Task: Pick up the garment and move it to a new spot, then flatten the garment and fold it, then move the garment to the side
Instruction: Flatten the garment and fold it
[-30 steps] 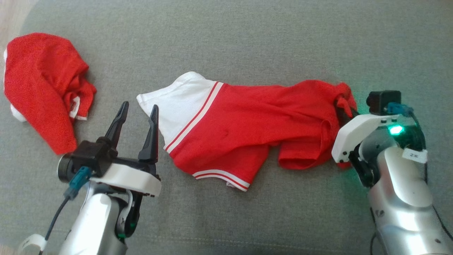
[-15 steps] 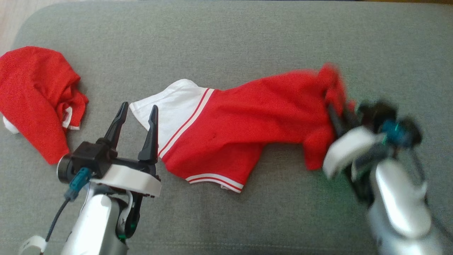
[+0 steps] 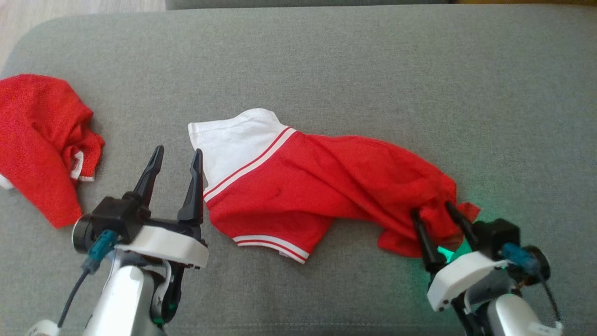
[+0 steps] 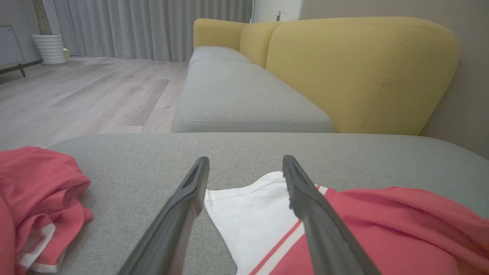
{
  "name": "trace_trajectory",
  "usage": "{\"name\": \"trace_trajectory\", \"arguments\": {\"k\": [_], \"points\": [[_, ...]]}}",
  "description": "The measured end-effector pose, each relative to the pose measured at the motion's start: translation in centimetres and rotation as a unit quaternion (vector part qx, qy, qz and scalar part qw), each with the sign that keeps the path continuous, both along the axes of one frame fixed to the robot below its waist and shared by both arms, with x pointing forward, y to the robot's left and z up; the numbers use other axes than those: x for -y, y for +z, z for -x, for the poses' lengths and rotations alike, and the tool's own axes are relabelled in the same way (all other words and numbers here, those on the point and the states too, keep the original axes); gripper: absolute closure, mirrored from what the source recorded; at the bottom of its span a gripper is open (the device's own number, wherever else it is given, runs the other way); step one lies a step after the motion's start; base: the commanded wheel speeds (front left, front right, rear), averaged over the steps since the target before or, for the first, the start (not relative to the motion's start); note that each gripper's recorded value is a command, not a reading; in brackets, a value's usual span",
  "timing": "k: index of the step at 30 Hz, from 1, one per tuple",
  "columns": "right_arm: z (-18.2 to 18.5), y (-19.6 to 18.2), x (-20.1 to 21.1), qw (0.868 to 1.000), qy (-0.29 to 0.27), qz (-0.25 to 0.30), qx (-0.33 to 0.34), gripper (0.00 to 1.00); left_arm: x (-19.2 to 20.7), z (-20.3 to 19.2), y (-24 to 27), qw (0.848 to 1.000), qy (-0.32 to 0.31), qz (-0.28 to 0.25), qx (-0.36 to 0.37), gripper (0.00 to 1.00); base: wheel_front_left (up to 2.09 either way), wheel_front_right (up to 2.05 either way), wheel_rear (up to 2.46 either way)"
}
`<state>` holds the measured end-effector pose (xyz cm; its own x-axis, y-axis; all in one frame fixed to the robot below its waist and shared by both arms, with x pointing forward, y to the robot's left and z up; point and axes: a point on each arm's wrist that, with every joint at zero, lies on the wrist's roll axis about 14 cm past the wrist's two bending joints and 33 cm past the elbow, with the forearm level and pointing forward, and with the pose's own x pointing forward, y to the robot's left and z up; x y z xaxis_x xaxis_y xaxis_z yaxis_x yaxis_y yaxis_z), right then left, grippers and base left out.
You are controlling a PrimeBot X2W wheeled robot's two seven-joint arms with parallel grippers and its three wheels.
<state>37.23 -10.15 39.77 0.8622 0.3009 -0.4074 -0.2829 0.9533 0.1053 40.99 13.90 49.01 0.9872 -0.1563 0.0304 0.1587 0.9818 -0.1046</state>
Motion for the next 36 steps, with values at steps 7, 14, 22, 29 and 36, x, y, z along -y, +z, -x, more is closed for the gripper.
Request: {"name": "trace_trajectory", "arguments": {"k": [7, 14, 22, 29, 36], "points": [[-1.8, 5.8, 0.1, 0.993, -0.019, -0.05, 0.107, 0.0, -0.5, 0.2, 0.7, 1.0, 0.007, -0.003, 0.009, 0.0, 0.0, 0.0, 0.0], [-2.7, 9.9, 2.5, 0.982, -0.052, -0.045, 0.178, 0.0, -0.9, 1.4, 0.7, 1.0, 0.016, -0.013, 0.01, 0.0, 0.0, 0.0, 0.0], [-2.0, 10.7, 3.2, 0.981, -0.06, -0.033, 0.181, 0.0, -1.4, 3.1, 1.1, 0.999, 0.024, -0.024, 0.015, 0.0, 0.0, 0.0, 0.0], [-0.9, 9.3, 3.2, 0.985, -0.06, -0.032, 0.158, 0.0, -1.7, 3.7, 0.9, 0.999, 0.026, -0.03, 0.012, 0.0, 0.0, 0.0, 0.0], [-1.0, 9.0, 3.3, 0.986, -0.061, -0.031, 0.152, 0.0, -1.4, 3.7, 0.9, 0.999, 0.022, -0.03, 0.012, 0.0, 0.0, 0.0, 0.0]]}}
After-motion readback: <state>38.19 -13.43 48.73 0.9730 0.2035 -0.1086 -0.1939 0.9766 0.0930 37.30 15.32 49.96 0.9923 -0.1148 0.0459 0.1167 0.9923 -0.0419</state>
